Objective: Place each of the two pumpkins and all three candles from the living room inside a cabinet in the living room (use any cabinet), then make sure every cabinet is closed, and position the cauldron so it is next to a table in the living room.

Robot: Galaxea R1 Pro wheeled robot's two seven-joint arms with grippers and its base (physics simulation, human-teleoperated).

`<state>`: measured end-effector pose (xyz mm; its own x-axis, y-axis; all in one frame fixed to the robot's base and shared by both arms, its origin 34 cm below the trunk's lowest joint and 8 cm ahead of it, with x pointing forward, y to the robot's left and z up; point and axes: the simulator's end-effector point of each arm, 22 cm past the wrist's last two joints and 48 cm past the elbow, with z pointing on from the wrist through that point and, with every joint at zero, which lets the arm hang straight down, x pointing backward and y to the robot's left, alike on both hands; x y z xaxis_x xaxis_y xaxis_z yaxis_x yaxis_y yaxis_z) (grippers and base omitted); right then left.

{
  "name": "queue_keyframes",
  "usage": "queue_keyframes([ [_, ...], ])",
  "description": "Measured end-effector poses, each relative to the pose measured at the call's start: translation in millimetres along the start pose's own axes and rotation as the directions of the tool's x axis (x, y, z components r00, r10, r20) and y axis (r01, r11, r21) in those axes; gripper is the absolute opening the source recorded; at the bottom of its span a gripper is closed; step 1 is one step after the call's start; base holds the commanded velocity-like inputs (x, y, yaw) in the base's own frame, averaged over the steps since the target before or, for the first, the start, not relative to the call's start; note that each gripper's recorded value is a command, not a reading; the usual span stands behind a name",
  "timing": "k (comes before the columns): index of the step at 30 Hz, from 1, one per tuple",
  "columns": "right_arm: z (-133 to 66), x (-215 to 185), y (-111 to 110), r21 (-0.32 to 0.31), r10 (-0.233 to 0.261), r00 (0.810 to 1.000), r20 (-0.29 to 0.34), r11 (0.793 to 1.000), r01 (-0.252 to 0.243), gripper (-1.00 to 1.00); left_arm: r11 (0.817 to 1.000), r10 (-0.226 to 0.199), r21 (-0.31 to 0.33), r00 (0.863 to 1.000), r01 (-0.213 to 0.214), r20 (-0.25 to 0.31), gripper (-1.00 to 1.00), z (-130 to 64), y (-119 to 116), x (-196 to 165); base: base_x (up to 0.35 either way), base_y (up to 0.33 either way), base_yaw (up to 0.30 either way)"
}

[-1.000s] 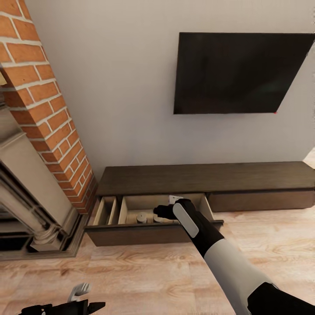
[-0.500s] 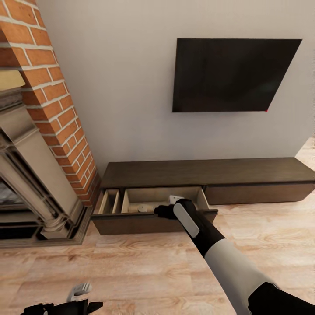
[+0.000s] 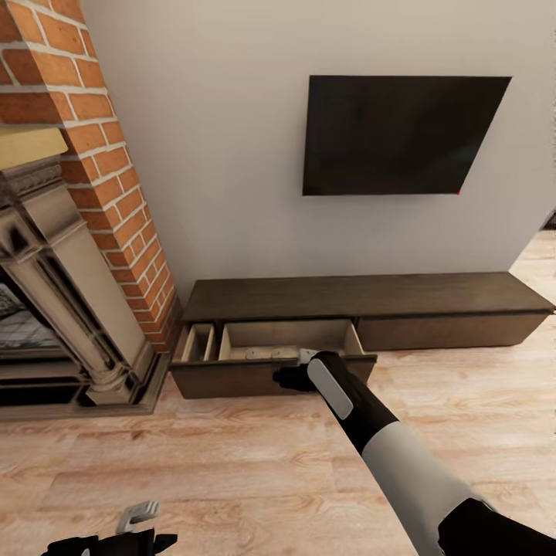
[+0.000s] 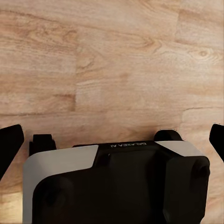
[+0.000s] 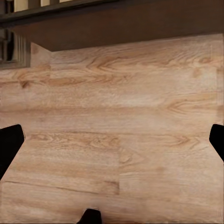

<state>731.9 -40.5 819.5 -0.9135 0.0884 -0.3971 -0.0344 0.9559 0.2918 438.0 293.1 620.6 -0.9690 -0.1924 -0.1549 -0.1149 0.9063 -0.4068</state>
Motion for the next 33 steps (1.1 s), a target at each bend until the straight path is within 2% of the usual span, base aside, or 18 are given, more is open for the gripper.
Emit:
queue_keyframes([
  [6, 9.9, 33, -7, 0.009, 0.016, 0.999, -0.051, 1.0, -0.015, 1.0, 1.0, 0.0, -0.001, 1.0, 0.0, 0.003, 1.0, -0.5, 0, -1, -0.06, 0.0, 0.0],
  [11, 26.2, 96, -23, 0.039, 0.042, 0.991, -0.128, 0.999, -0.037, 1.0, 1.0, -0.004, -0.017, 1.0, 0.004, 0.009, 1.0, -1.2, 5, -2, -0.004, 0.0, 0.0],
  [16, 37.0, 150, -35, 0.062, 0.087, 0.982, -0.168, 0.995, -0.078, 1.0, 0.989, -0.017, -0.145, 0.999, 0.021, 0.027, 1.0, 0.8, 25, -10, 0.0, 0.0, 0.0],
  [19, 41.9, 179, -46, 0.09, 0.103, 0.978, -0.181, 0.992, -0.088, 1.0, 0.981, -0.021, -0.19, 0.999, 0.029, 0.042, 1.0, 7.3, 20, -21, 0.0, 0.0, 0.0],
  [20, 48.5, 193, -70, 0.16, 0.085, 0.985, -0.15, 0.985, -0.06, 1.0, 0.974, -0.025, -0.222, 0.998, 0.038, 0.06, 1.0, 16.6, 6, -31, 0.0, 0.0, 0.0],
  [21, 50.2, 197, -76, 0.176, 0.079, 0.986, -0.146, 0.983, -0.053, 1.0, 0.973, -0.025, -0.229, 0.998, 0.038, 0.062, 1.0, 18.7, 3, -31, 0.0, 0.0, 0.0],
  [22, 54.5, 205, -91, 0.217, 0.067, 0.989, -0.134, 0.975, -0.036, 1.0, 0.967, -0.028, -0.251, 0.997, 0.044, 0.066, 1.0, 22.2, 0, -31, 0.0, 0.0, 0.0],
  [24, 60.0, 214, -109, 0.264, 0.063, 0.992, -0.108, 0.964, -0.033, 1.0, 0.964, -0.027, -0.264, 0.996, 0.047, 0.08, 1.0, 27.5, -9, -32, 0.0, 0.0, 0.0],
  [25, 63.6, 216, -119, 0.288, 0.072, 0.995, -0.067, 0.956, -0.05, 1.0, 0.964, -0.019, -0.262, 0.995, 0.045, 0.1, 1.0, 31.3, -17, -36, 0.0, 0.0, 0.0],
  [28, 69.2, 216, -131, 0.303, 0.091, 0.996, 0.018, 0.948, -0.093, 1.0, 0.965, -0.006, -0.257, 0.99, 0.043, 0.141, 1.0, 35.1, -27, -43, 0.0, 0.0, 0.0],
  [33, 76.9, 232, -143, 0.283, 0.105, 0.992, 0.073, 0.951, -0.121, 1.0, 0.965, 0.011, -0.257, 0.976, 0.046, 0.218, 1.0, 34.7, -29, -56, 0.0, 0.0, 0.0],
])
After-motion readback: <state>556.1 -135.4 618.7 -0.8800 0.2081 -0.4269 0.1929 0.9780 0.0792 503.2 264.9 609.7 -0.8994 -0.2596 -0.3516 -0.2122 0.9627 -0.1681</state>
